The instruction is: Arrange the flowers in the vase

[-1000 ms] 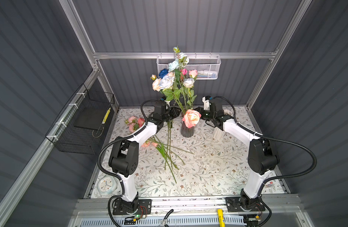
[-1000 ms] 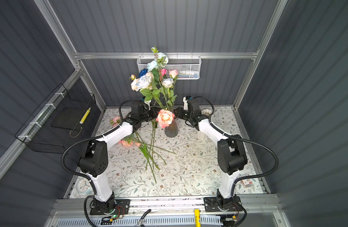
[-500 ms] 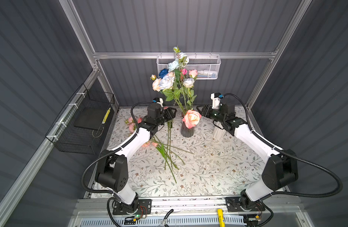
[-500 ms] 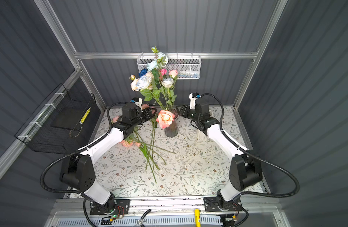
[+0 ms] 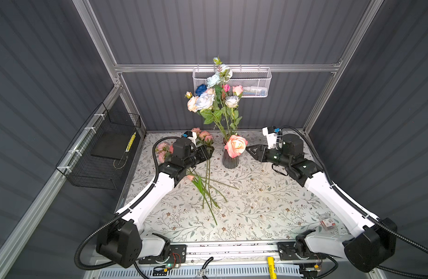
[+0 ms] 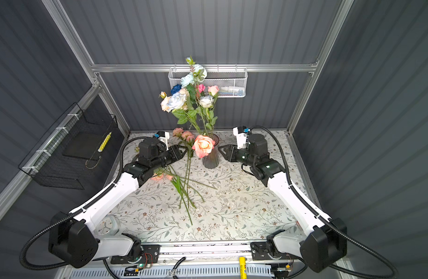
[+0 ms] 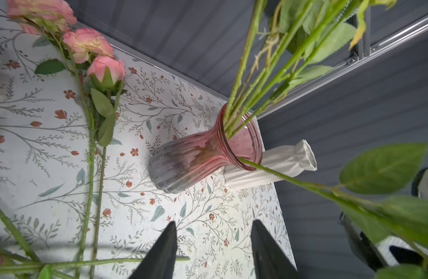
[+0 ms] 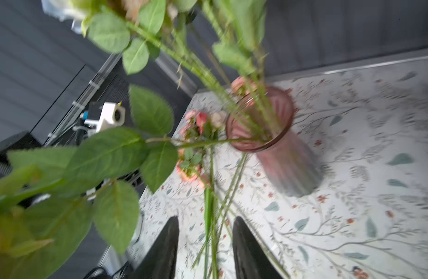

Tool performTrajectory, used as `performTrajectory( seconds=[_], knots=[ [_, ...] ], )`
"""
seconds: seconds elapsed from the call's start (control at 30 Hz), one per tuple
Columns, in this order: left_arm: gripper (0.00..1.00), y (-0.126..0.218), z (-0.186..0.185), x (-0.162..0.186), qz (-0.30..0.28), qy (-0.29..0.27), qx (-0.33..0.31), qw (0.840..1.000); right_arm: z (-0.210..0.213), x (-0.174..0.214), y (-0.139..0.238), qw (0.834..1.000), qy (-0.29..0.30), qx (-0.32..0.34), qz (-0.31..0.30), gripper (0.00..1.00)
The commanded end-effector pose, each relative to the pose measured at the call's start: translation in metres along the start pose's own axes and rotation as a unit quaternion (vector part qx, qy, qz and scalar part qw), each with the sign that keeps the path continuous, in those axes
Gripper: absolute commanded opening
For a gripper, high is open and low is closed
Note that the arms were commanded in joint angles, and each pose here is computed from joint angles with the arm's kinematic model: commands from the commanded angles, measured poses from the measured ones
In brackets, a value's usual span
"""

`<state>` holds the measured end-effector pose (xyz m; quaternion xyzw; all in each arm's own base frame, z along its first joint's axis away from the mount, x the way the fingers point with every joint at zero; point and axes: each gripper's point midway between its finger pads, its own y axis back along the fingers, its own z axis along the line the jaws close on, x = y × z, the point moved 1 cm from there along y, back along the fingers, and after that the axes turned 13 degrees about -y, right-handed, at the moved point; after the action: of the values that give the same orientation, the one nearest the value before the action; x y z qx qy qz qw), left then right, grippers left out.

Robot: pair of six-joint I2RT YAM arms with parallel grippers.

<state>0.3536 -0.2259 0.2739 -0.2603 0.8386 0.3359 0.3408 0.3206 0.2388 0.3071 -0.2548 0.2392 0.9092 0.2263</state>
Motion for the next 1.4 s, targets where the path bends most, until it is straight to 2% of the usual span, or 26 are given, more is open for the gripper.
performTrajectory(
  seconds=[0.0, 0.2, 0.43, 0.7, 0.83, 1.03, 1.37],
  knots=[
    [0.50, 0.003, -0.012, 0.023, 0.038, -0.007, 0.021, 0.999, 0.033, 0.031, -0.010, 0.994, 0.036, -0.062, 0.077, 0.38],
    [0.48, 0.010, -0.017, 0.032, 0.046, -0.002, 0.033, 0.998, 0.071, 0.005, -0.039, 0.990, 0.068, -0.103, 0.068, 0.29],
    [0.48, 0.015, -0.016, 0.037, 0.048, -0.002, 0.031, 0.998, 0.073, -0.027, -0.089, 0.991, 0.066, -0.086, 0.082, 0.25],
    [0.48, 0.009, -0.024, 0.029, 0.041, -0.006, 0.051, 0.998, 0.067, -0.052, -0.123, 0.993, 0.069, -0.060, 0.078, 0.26],
    [0.49, 0.005, -0.022, 0.031, 0.042, -0.001, 0.051, 0.998, 0.066, -0.048, -0.138, 0.991, 0.059, -0.057, 0.110, 0.28],
    [0.50, 0.005, -0.024, 0.028, 0.040, -0.001, 0.052, 0.998, 0.069, -0.038, -0.127, 0.989, 0.063, -0.063, 0.122, 0.38],
    [0.52, 0.012, -0.022, 0.018, 0.024, -0.009, 0.033, 0.999, 0.075, -0.013, -0.058, 0.991, 0.081, -0.065, 0.088, 0.58]
  ],
)
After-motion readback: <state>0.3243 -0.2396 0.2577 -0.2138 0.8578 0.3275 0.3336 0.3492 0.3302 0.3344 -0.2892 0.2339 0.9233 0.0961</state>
